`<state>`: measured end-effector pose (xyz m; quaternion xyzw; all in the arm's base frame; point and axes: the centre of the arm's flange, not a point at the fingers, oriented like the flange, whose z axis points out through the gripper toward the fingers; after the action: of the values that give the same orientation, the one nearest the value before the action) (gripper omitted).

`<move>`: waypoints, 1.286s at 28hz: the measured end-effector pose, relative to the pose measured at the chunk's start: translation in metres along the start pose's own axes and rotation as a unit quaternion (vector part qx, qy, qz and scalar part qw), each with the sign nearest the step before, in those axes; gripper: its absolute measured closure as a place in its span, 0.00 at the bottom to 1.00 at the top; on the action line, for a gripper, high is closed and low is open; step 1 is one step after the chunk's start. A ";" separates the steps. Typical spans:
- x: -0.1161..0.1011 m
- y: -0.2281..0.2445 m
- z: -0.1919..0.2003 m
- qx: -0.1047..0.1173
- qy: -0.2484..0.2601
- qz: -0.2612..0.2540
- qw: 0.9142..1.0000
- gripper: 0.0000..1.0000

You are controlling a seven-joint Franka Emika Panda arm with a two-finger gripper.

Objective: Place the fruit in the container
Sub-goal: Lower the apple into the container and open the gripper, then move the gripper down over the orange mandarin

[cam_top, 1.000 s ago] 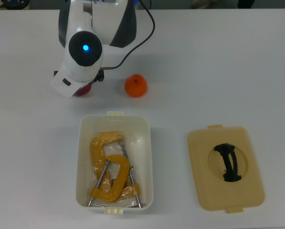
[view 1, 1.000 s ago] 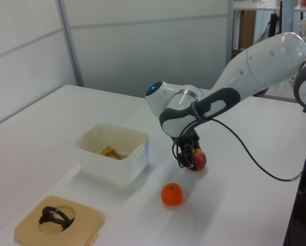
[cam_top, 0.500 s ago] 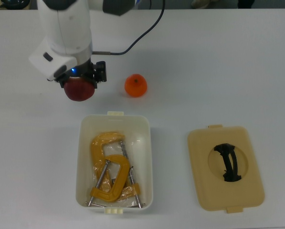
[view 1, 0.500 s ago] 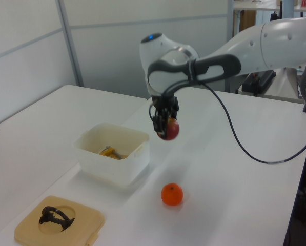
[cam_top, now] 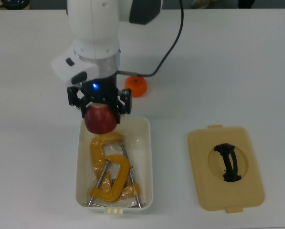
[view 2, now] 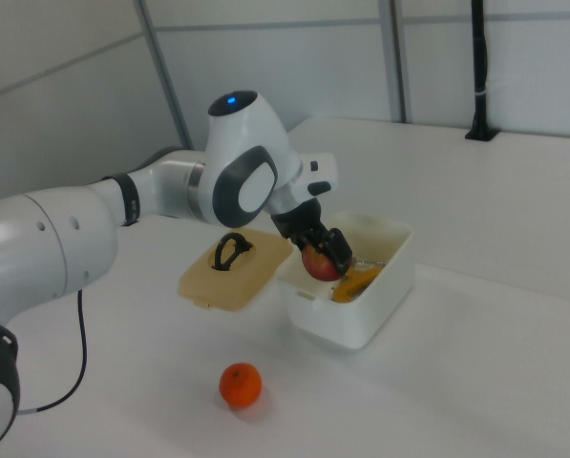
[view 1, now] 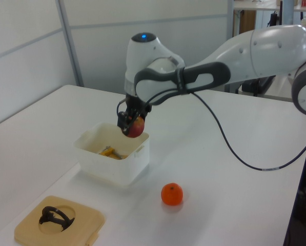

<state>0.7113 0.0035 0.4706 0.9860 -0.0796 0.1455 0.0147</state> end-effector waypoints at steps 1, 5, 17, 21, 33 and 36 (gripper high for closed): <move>0.000 -0.001 0.004 0.001 0.001 0.000 1.000 0.10; 0.000 -0.005 0.017 0.002 0.000 -0.001 1.000 0.10; -0.001 -0.004 -0.003 -0.004 -0.020 0.001 1.000 0.00; -0.019 -0.004 -0.004 -0.018 -0.089 -0.007 0.996 0.00; -0.095 -0.050 0.007 -0.032 -0.305 -0.141 0.941 0.00; -0.111 -0.064 0.021 -0.035 -0.325 -0.156 0.932 0.00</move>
<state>0.6225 0.0822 0.4176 0.9783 0.0693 -0.1898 0.0454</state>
